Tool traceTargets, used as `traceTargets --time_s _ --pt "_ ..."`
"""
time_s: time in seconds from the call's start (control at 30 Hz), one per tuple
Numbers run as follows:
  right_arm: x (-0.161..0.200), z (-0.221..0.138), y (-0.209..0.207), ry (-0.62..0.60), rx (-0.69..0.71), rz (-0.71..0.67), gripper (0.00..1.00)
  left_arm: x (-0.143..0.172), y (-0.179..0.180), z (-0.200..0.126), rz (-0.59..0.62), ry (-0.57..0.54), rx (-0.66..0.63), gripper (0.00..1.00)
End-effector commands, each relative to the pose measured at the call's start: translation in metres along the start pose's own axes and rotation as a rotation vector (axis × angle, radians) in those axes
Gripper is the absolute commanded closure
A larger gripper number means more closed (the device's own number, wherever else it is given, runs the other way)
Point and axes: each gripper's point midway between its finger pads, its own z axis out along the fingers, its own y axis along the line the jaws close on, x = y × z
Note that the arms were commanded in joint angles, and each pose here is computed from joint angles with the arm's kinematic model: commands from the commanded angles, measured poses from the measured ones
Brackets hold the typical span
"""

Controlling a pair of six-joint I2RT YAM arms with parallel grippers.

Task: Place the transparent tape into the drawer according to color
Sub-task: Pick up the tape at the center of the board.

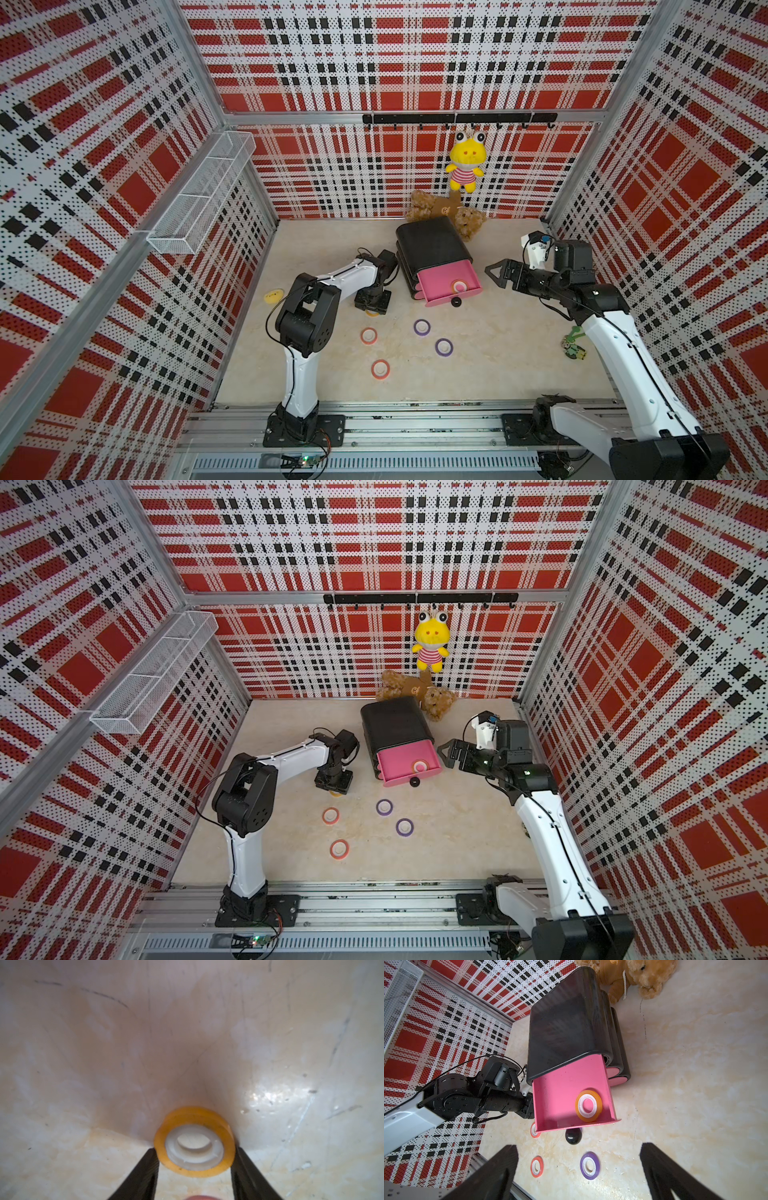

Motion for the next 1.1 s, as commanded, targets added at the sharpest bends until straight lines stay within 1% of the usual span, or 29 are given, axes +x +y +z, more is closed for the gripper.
traceTargets --time_s 0.0,0.23,0.37,0.57,0.67,0.73,0.8,0.93,1.0,1.07 --pt "-0.007 -0.005 0.002 -0.028 -0.003 -0.009 0.0 -0.003 0.005 -0.012 -0.014 -0.015 -0.006 0.52" --pt "-0.007 -0.006 0.001 -0.029 -0.005 -0.003 0.0 -0.006 0.007 -0.023 -0.019 -0.038 -0.001 0.51" --pt "-0.007 -0.007 0.003 -0.033 -0.01 -0.003 0.0 -0.006 0.006 -0.023 -0.014 -0.037 -0.002 0.51" --pt "-0.008 -0.01 0.004 -0.041 -0.012 -0.002 0.0 -0.009 0.007 -0.008 -0.007 -0.017 -0.028 0.51" --pt "-0.008 -0.01 0.004 -0.041 -0.011 -0.003 0.0 -0.012 0.006 -0.001 -0.003 -0.008 -0.04 0.53" --pt "-0.008 -0.01 0.003 -0.041 -0.01 -0.002 0.0 -0.012 0.003 0.004 0.004 0.002 -0.043 0.55" --pt "-0.009 -0.011 0.003 -0.045 -0.008 -0.003 0.0 -0.01 -0.001 0.009 0.015 0.014 -0.043 0.59" --pt "-0.008 -0.012 0.003 -0.045 -0.006 -0.002 0.0 -0.005 -0.006 0.018 0.023 0.028 -0.045 0.62" --pt "-0.008 -0.012 0.003 -0.044 -0.005 -0.002 0.0 0.001 -0.008 0.026 0.025 0.046 -0.039 0.67" --pt "-0.008 -0.013 0.002 -0.046 -0.002 -0.002 0.0 0.007 -0.007 0.033 0.023 0.061 -0.038 0.75"
